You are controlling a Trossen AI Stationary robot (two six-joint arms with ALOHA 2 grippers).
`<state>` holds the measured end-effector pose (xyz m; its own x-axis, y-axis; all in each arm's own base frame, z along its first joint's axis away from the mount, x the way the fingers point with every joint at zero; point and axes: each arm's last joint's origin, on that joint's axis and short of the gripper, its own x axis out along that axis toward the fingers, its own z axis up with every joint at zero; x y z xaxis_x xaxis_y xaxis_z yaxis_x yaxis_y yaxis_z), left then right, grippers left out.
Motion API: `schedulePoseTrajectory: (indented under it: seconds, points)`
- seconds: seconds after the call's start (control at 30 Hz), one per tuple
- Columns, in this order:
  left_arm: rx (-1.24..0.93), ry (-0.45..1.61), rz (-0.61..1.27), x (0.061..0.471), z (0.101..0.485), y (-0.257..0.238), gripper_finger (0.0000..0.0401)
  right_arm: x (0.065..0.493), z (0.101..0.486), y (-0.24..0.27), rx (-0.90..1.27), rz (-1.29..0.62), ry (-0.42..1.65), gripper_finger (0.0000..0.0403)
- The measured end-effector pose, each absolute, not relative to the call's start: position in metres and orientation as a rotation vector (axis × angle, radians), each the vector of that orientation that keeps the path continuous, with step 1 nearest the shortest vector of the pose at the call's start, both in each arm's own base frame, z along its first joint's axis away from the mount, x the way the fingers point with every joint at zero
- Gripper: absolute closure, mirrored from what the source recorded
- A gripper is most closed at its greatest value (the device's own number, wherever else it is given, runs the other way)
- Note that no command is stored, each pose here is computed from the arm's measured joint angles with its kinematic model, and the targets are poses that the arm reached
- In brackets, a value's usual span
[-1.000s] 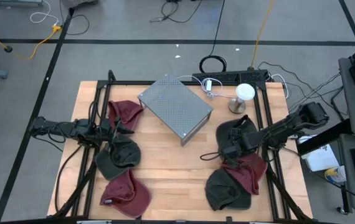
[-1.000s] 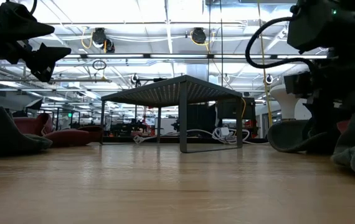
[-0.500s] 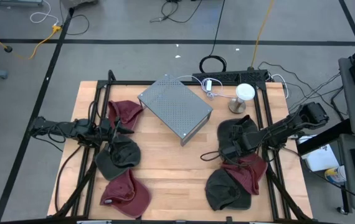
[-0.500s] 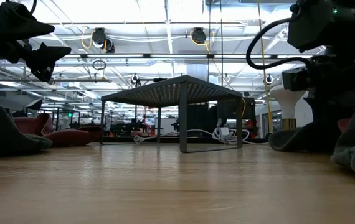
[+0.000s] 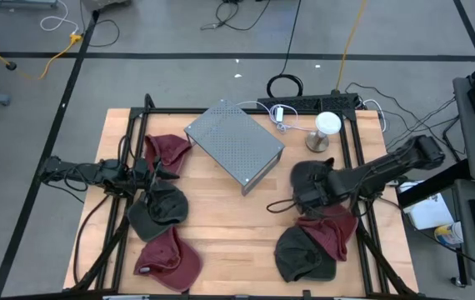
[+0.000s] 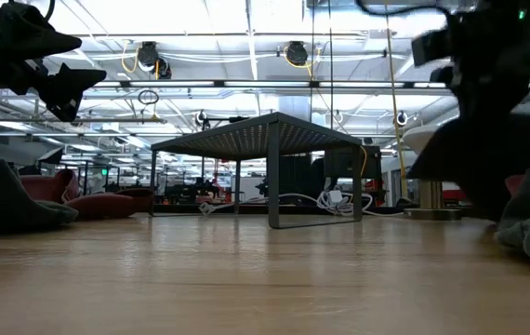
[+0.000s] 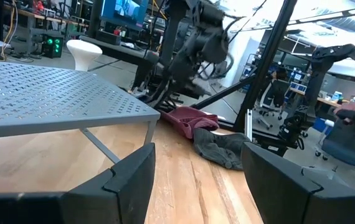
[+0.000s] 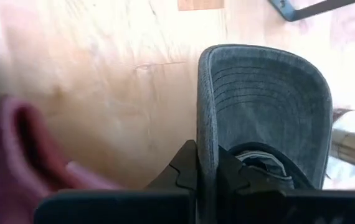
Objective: Pick & Place hat
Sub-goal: Put the top black cap on the shelf
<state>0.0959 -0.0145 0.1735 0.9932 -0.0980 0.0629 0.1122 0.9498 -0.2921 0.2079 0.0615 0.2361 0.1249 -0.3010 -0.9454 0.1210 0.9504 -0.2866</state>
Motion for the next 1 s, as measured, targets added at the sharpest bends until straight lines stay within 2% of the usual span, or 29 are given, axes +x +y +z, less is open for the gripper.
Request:
schedulePoseTrajectory:
  seconds: [0.47, 0.77, 1.0]
  points:
    - [-0.3, -0.048, -0.107, 0.096, 0.174, -0.014, 0.016, 0.185, 0.326, 0.066, 0.095, -0.182, 1.205, 0.04]
    - [-0.3, -0.048, -0.107, 0.096, 0.174, -0.014, 0.016, 0.158, 0.353, 0.061, 0.19, -0.112, 1.019, 0.04]
    - [-0.3, -0.048, -0.107, 0.096, 0.174, -0.014, 0.016, 0.163, 0.364, 0.061, 0.143, -0.111, 0.844, 0.04]
